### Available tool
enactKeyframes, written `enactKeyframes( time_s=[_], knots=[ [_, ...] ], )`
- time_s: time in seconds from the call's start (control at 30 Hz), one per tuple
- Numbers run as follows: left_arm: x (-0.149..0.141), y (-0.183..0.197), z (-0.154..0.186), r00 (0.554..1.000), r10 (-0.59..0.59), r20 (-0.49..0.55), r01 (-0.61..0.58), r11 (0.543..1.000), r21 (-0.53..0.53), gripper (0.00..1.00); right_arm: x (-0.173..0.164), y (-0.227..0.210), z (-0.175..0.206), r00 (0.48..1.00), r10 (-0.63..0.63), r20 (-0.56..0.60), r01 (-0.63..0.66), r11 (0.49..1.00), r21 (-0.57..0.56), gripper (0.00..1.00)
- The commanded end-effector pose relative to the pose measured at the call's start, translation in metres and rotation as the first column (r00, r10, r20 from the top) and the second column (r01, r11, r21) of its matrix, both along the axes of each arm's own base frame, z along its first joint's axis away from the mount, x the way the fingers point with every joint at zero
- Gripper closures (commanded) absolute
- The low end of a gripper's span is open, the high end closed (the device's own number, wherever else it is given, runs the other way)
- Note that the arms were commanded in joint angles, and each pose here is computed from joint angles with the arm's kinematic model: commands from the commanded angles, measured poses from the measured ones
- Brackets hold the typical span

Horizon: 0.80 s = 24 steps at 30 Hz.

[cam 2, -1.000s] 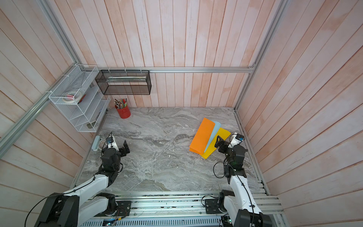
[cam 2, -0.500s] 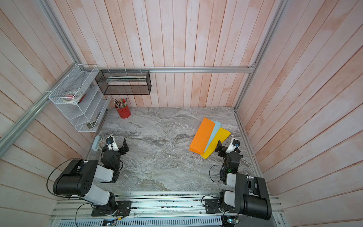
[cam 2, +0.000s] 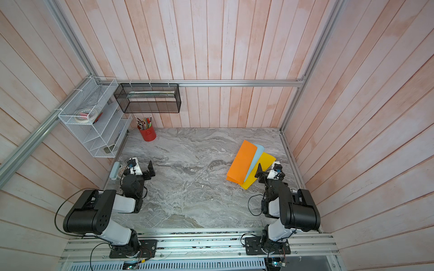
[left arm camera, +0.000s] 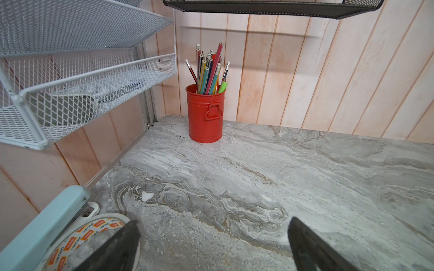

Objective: Fold the rectangular paper in half along the long edge
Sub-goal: Reset both arms

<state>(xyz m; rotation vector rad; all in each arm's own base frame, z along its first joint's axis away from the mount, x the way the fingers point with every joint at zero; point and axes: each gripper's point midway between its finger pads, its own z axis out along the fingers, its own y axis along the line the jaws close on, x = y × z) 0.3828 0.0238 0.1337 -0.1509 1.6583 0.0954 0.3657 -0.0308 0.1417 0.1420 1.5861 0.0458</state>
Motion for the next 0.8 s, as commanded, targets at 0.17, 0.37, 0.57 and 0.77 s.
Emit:
enactKeyframes(
  time_s=[0.17,0.37,0.57,0.77],
  knots=[
    [0.001,-0.001,-0.001,1.000,-0.012,-0.007,0.012,1.000,0.013,0.00,0.000,-0.003,-0.008,0.998,-0.047,-0.037,0.045,0.999,-0.029,0.02],
    [0.000,-0.001,-0.001,1.000,-0.010,-0.007,0.010,1.000,0.016,0.00,0.004,0.009,-0.010,0.998,0.023,-0.051,-0.025,0.998,-0.049,0.02],
    [0.001,-0.001,0.000,1.000,-0.010,-0.004,0.010,1.000,0.016,0.00,0.008,0.017,-0.012,0.995,0.077,-0.068,-0.082,0.995,-0.065,0.02],
    [0.001,-0.001,-0.001,1.000,-0.010,-0.007,0.010,1.000,0.016,0.00,0.008,0.017,-0.011,0.995,0.077,-0.067,-0.082,0.994,-0.066,0.02]
  ],
)
